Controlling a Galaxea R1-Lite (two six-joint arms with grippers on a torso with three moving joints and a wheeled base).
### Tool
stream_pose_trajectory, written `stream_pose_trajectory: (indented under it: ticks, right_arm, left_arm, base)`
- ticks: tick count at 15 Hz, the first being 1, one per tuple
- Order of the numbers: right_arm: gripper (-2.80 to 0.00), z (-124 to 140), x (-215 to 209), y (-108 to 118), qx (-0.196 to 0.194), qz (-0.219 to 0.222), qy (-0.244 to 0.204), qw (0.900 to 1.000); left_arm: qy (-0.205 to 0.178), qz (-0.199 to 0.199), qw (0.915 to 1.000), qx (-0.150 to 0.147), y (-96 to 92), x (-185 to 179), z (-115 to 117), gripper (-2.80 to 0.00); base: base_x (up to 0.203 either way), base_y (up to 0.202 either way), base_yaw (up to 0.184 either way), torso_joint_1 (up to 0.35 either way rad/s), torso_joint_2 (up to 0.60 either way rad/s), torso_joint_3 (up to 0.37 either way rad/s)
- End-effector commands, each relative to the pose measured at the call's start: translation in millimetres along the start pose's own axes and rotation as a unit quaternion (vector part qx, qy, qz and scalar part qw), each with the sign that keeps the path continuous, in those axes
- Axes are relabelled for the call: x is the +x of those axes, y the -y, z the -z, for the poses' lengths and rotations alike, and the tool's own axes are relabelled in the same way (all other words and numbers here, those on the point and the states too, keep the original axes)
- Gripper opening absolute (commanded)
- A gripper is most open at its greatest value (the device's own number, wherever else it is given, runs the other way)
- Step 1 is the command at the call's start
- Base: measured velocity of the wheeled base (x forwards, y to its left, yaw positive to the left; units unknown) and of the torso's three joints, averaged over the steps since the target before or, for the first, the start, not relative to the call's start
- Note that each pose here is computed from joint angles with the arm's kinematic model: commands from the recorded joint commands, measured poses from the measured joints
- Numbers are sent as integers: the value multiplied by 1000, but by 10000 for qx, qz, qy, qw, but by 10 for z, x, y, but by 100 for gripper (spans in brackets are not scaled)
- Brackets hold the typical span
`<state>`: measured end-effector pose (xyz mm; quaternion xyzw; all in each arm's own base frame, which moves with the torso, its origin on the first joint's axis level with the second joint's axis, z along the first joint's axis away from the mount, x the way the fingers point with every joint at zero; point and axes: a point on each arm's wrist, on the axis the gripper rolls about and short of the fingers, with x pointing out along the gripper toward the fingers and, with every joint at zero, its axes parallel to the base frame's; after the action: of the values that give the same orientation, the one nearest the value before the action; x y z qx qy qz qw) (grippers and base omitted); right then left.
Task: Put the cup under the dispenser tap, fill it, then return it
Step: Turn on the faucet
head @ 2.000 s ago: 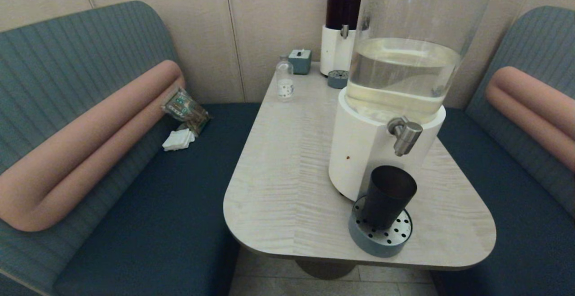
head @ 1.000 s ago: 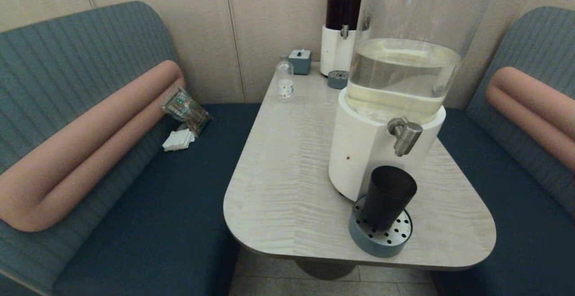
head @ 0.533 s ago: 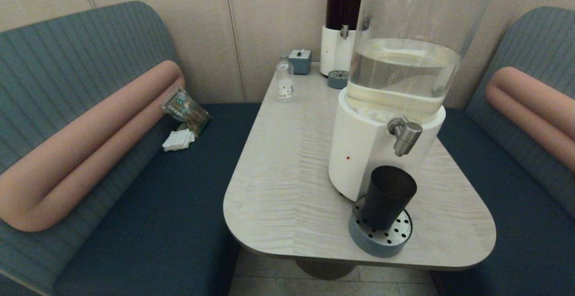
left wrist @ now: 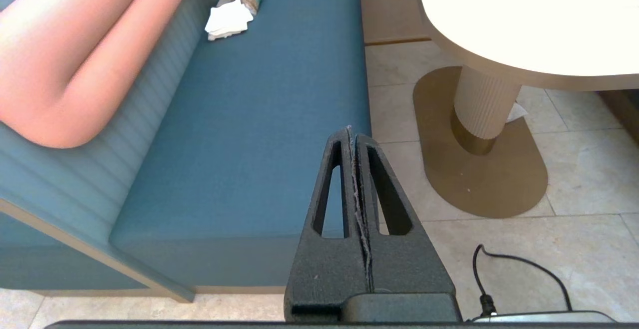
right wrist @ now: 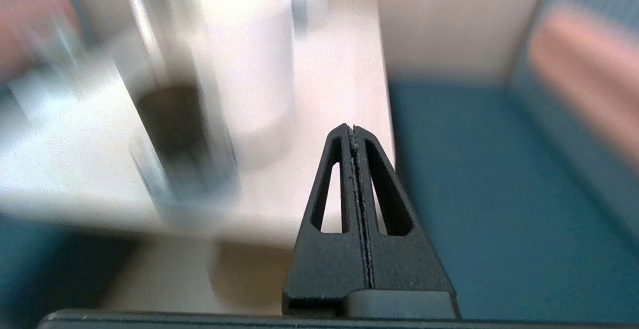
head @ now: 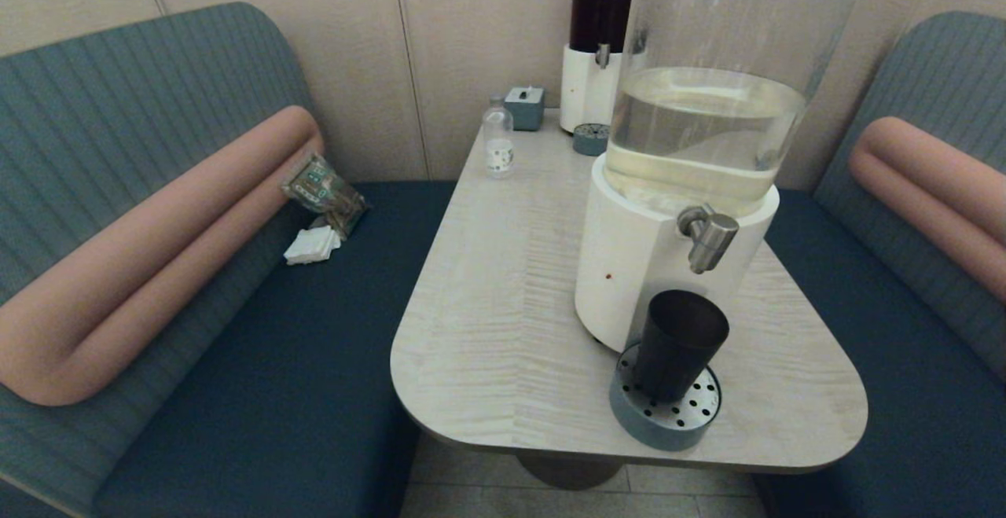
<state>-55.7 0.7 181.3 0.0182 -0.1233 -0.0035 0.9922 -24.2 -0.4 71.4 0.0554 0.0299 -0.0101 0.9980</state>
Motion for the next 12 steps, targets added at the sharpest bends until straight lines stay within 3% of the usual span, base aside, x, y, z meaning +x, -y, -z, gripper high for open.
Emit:
stream_pose_trajectory:
  ticks: [1, 4, 6, 8, 10, 12]
  right_arm:
    - [-280, -661, 267, -32, 159, -31, -39, 9999]
    - [-280, -1363, 1216, -62, 476, -158, -945, 9943]
    - [-280, -1487, 1882, -116, 698, -360, -1945, 9778]
    - [-280, -1338, 2359, -229, 808, -580, -3020, 9481]
    - [-280, -1074, 2661, -396, 780, -805, -4005, 9094]
    - [-280, -893, 2872, -565, 700, -1004, -4632, 8777]
  left_arm:
    - [-18, 2, 10000, 2, 0, 2, -1, -280]
    - [-18, 2, 10000, 2, 0, 2, -1, -280]
    - [-17, 2, 10000, 2, 0, 2, -1, -280]
    - [-18, 2, 10000, 2, 0, 2, -1, -280]
    - [-18, 2, 10000, 2, 0, 2, -1, -280]
    - [-18, 2, 10000, 2, 0, 2, -1, -280]
  base:
    - [0, 0, 0, 0, 0, 0]
    - [0, 0, 0, 0, 0, 0]
    - [0, 0, 0, 0, 0, 0]
    - [0, 0, 0, 0, 0, 0]
    - [0, 0, 0, 0, 0, 0]
    - [0, 0, 0, 0, 0, 0]
